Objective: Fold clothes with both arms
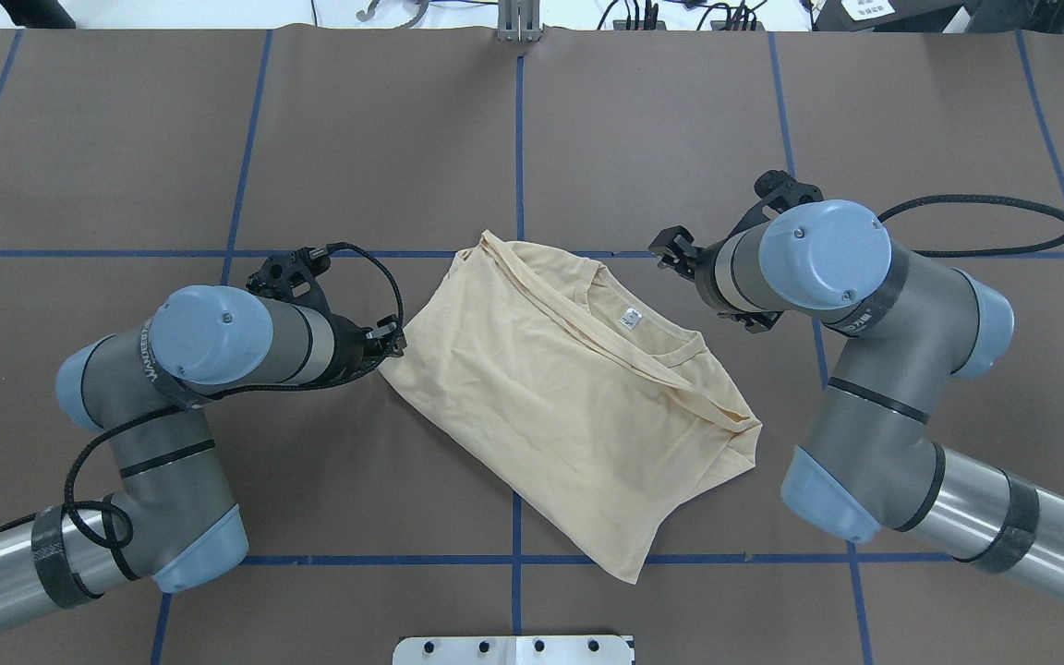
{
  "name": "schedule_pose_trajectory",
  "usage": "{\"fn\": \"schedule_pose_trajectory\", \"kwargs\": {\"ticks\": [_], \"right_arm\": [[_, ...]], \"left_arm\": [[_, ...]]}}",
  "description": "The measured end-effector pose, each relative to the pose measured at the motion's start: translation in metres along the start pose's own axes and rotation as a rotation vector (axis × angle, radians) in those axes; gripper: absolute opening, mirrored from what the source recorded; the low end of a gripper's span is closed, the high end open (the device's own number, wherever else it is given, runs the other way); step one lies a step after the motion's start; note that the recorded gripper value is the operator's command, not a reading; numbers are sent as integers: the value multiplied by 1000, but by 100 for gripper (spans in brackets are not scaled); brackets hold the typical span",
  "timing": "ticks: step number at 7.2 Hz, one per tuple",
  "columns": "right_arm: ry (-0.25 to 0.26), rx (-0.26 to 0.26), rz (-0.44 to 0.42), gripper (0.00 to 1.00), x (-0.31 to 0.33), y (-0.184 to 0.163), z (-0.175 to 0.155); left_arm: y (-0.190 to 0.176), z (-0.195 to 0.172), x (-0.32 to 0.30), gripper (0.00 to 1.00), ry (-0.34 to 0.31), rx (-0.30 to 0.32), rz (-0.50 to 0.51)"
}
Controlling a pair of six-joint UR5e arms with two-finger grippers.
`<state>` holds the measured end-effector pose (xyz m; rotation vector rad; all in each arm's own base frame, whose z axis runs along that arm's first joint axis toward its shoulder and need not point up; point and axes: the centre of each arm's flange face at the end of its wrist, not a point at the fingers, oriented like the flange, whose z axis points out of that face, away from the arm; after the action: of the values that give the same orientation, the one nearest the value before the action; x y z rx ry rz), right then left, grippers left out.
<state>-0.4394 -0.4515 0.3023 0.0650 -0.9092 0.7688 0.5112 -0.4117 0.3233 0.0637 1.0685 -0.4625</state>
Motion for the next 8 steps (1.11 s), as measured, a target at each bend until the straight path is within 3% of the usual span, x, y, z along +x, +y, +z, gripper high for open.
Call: {"fn": "schedule_pose_trajectory", "kwargs": {"ticks": [1, 2, 3, 8], "right_arm": [[0, 0, 0, 100, 0, 0, 0], [1, 0, 0, 100, 0, -1, 0], [1, 0, 1, 100, 0, -1, 1], [3, 0, 2, 100, 0, -2, 1]], "left_arm": [[0, 2, -1, 40, -6, 0, -1], [0, 4, -2, 9, -9, -2, -1], [1, 5, -3, 0, -11, -3, -2], [-6, -2, -3, 0, -5, 0, 62]]}}
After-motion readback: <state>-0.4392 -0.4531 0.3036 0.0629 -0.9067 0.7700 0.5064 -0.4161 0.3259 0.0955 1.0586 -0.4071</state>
